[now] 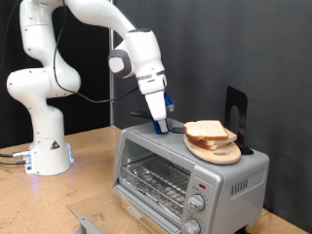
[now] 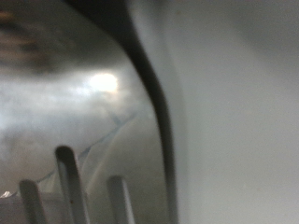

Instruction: Make a piece of toast with the oven

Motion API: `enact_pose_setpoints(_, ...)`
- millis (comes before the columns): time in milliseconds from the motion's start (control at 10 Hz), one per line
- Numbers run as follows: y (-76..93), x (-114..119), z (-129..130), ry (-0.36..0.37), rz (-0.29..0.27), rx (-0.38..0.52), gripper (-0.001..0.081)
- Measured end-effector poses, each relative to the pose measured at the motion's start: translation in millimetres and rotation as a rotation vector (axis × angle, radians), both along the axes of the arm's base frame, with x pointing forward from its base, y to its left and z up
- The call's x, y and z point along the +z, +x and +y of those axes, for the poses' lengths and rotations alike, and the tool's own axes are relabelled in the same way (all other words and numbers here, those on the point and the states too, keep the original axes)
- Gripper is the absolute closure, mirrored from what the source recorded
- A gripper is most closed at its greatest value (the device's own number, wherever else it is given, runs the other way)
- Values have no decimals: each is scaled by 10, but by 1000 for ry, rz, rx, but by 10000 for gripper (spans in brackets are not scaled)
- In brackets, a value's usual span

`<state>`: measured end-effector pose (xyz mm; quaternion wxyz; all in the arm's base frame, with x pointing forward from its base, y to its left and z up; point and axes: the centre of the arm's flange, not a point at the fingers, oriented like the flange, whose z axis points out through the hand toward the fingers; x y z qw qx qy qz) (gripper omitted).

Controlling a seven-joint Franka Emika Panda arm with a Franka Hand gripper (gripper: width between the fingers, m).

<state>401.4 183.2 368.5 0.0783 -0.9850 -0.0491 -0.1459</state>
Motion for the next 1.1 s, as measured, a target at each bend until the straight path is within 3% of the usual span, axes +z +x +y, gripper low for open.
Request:
enact_pose_setpoints(400,-8,70,-62,69,49,16,0)
enact_pose_setpoints(1100,-37,167,-186,77,86,20,0)
